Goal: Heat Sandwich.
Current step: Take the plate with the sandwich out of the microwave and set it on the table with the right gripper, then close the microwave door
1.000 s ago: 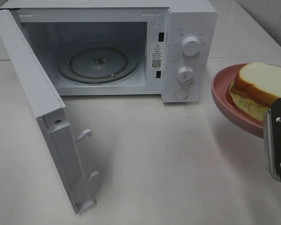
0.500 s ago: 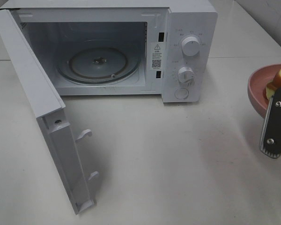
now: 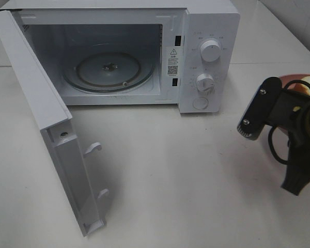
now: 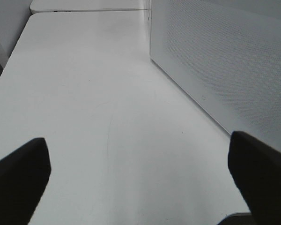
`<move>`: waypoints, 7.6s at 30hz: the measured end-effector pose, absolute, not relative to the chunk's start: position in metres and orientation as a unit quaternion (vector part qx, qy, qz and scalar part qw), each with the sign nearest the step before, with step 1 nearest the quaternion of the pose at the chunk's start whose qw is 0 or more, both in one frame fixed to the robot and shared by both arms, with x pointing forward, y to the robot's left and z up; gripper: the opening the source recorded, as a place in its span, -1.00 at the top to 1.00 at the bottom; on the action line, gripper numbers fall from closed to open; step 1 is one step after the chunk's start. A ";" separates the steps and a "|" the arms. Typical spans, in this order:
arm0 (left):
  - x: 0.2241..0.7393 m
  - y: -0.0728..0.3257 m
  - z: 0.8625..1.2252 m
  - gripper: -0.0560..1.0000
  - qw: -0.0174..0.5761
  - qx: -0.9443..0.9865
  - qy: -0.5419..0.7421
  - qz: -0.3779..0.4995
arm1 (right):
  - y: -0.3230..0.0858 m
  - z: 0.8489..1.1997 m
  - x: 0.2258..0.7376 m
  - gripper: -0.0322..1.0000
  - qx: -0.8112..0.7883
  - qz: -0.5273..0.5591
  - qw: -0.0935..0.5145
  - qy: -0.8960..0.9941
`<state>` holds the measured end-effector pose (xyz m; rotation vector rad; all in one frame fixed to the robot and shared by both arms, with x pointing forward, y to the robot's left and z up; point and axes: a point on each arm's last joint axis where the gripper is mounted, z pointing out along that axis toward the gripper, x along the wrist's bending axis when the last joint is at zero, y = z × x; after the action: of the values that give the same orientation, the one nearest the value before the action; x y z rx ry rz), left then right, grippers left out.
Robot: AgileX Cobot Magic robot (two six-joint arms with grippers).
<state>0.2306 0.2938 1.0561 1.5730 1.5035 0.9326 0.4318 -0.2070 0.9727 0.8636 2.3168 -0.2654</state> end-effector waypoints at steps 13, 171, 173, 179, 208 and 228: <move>0.231 0.294 1.056 -0.95 0.378 0.615 0.588 0.365 | -0.186 0.971 0.477 0.70 0.467 -0.128 0.333 0.809; 0.231 0.294 1.056 -0.95 0.378 0.615 0.588 0.365 | -0.298 1.054 0.262 -0.53 0.565 0.272 0.233 0.743; 0.231 0.294 1.056 -0.95 0.378 0.615 0.588 0.365 | -0.300 1.052 0.256 -0.53 0.570 0.287 0.248 0.729; 0.231 0.294 1.056 -0.95 0.378 0.615 0.588 0.365 | -0.303 1.052 0.244 -0.53 0.579 0.331 0.302 0.681; 0.231 0.294 1.056 -0.95 0.378 0.615 0.588 0.365 | -0.305 1.049 0.232 -0.53 0.588 0.360 0.351 0.634; 0.231 0.294 1.056 -0.95 0.378 0.615 0.588 0.365 | -0.305 1.049 0.232 -0.53 0.588 0.360 0.351 0.634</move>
<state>0.2306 0.2938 1.0561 1.5730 1.5035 0.9326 0.2317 -0.3054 1.0488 1.5213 1.6408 0.9329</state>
